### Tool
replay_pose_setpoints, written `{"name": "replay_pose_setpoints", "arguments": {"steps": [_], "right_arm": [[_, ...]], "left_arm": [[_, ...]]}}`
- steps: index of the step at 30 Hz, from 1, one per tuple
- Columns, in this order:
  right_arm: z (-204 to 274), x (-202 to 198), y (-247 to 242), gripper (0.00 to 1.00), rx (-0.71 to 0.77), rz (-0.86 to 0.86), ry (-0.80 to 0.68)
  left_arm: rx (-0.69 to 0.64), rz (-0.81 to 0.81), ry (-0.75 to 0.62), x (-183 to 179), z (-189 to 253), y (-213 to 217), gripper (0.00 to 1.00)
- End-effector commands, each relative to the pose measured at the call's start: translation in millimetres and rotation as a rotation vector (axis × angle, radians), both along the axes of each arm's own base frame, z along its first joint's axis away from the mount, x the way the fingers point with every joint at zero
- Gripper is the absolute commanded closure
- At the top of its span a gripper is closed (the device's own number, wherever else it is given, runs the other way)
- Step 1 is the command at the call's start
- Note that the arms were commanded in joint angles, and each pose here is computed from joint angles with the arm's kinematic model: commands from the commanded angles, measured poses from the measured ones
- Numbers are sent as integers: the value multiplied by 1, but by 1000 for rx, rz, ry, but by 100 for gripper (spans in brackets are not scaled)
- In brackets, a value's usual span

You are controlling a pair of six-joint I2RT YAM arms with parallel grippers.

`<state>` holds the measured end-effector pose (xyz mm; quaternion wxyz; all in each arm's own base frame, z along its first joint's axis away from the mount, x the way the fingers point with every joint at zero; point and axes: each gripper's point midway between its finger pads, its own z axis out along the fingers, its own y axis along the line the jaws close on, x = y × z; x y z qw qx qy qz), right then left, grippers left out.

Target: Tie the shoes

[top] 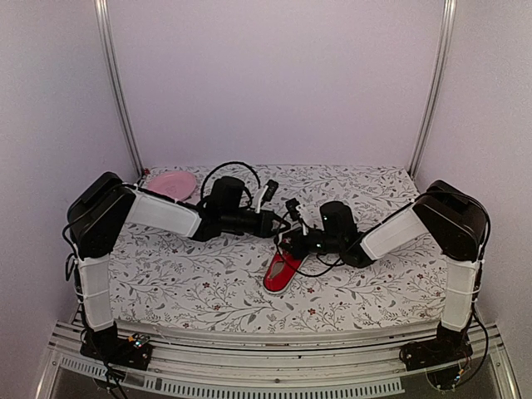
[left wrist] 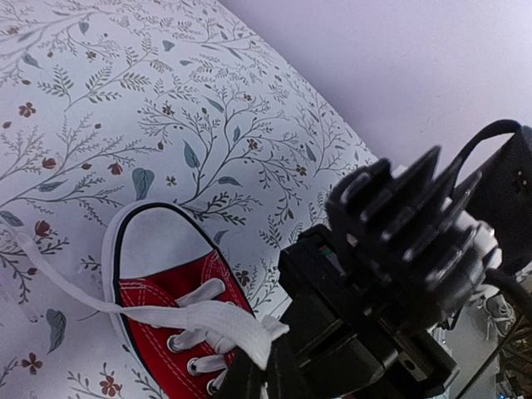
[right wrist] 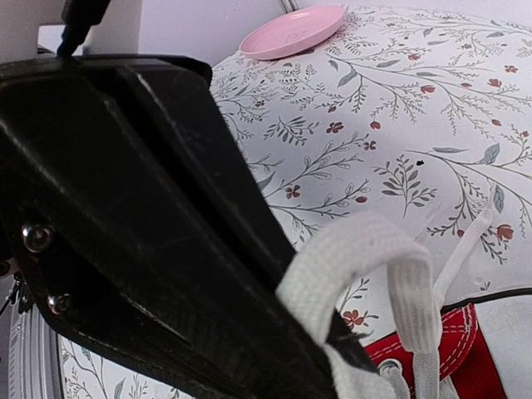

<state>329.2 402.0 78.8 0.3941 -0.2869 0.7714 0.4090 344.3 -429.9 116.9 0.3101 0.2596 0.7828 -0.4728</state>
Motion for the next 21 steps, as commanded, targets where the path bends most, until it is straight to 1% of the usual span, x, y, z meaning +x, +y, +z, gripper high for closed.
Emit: {"name": "replay_pose_setpoints", "arguments": {"steps": [1, 2, 4, 6, 9, 12, 15, 16, 18, 21], "right_arm": [[15, 2, 7, 98, 77, 24, -10], [16, 2, 6, 98, 83, 28, -9], [16, 2, 3, 98, 99, 28, 5], [18, 3, -2, 98, 120, 27, 16], [19, 5, -7, 98, 138, 30, 30], [20, 6, -10, 98, 148, 33, 35], [21, 7, -13, 98, 161, 33, 43], [21, 8, -14, 98, 164, 32, 47], [20, 8, -15, 98, 166, 32, 52], [19, 8, -16, 98, 167, 35, 57]], "left_arm": [[-9, 14, -6, -1, 8, 8, 88], [-27, 22, -25, -1, 22, 12, 84], [-26, 33, -24, 0, 24, 20, 73], [-19, 39, -20, -1, 22, 27, 66], [-17, 36, -18, -4, 22, 34, 57], [-20, 25, -14, -8, 22, 37, 51], [-14, 27, 1, -10, 16, 41, 48], [-13, 31, 9, -11, 14, 44, 49], [-19, 40, 11, -11, 13, 47, 52], [-25, 48, 18, -11, 9, 51, 59]]}}
